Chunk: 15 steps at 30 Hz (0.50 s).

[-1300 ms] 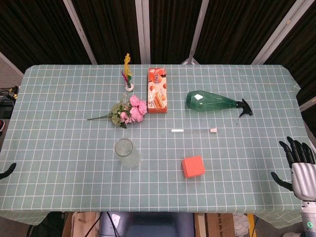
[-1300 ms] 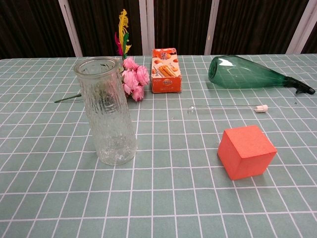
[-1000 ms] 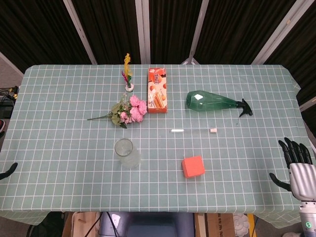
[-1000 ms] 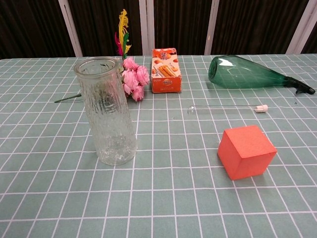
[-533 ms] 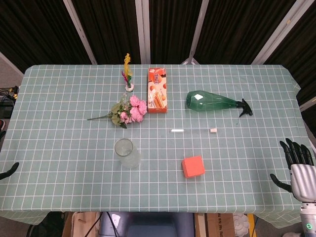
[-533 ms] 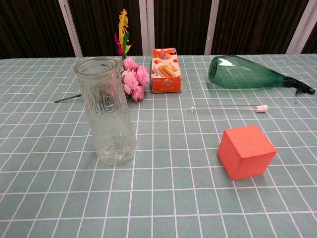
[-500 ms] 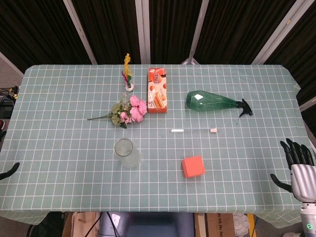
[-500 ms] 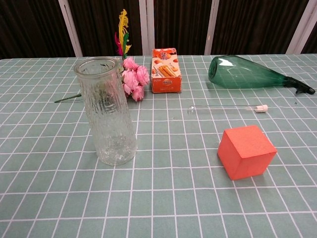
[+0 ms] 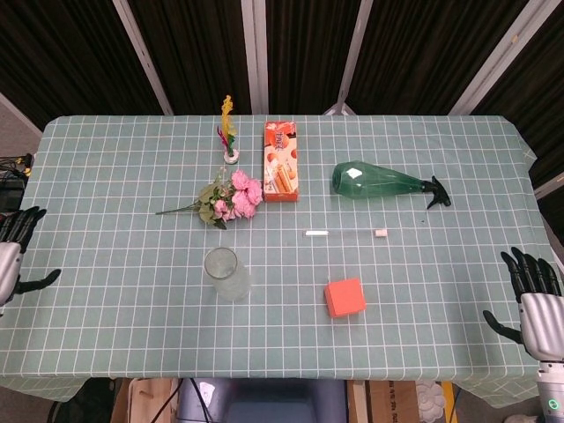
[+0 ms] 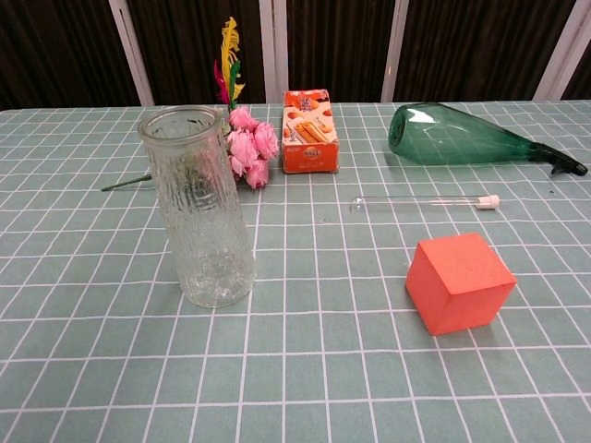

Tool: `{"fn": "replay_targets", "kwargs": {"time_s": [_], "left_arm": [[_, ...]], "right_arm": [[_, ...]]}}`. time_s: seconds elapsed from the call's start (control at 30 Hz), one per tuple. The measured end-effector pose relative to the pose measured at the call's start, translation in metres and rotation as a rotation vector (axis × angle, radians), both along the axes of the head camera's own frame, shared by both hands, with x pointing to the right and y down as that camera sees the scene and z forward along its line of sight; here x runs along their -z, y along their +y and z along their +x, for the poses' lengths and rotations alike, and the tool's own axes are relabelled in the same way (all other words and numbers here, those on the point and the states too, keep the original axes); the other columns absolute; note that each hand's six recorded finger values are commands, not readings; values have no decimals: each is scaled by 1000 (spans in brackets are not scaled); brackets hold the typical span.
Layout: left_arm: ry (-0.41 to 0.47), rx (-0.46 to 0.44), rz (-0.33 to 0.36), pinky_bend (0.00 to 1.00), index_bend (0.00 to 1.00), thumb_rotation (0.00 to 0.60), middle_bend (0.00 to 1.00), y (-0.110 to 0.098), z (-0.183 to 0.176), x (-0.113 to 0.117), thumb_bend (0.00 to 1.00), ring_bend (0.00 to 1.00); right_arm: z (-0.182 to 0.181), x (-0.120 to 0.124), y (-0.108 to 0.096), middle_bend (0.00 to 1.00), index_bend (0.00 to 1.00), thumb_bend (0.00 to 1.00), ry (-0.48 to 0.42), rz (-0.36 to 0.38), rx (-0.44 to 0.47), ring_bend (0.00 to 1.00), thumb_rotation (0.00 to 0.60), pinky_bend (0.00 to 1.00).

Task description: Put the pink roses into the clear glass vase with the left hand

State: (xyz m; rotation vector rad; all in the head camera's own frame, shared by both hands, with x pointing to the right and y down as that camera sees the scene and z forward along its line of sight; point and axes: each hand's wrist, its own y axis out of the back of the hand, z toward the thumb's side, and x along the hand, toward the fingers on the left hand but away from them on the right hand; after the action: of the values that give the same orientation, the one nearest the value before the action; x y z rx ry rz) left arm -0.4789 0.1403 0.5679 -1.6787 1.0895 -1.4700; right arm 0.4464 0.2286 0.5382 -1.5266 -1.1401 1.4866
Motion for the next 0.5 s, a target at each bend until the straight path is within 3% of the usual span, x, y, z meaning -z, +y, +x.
{"fn": "replay_targets", "kwargs": {"time_s": [0.2, 0.4, 0.5], "left_arm": [[-41, -27, -124, 0, 0, 600, 22, -51, 30, -28, 255, 0], [-98, -50, -144, 0, 0, 600, 22, -97, 77, -50, 211, 0], [-91, -75, -157, 0, 0, 600, 22, -108, 109, -64, 207, 0]], "right_arm": [[4, -1, -1, 26, 0, 230, 34, 1, -24, 13, 600, 0], [10, -5, -2, 26, 0, 230, 62, -9, -54, 13, 600, 0], [10, -7, -3, 25, 0, 230, 74, -15, -59, 13, 600, 0]]}}
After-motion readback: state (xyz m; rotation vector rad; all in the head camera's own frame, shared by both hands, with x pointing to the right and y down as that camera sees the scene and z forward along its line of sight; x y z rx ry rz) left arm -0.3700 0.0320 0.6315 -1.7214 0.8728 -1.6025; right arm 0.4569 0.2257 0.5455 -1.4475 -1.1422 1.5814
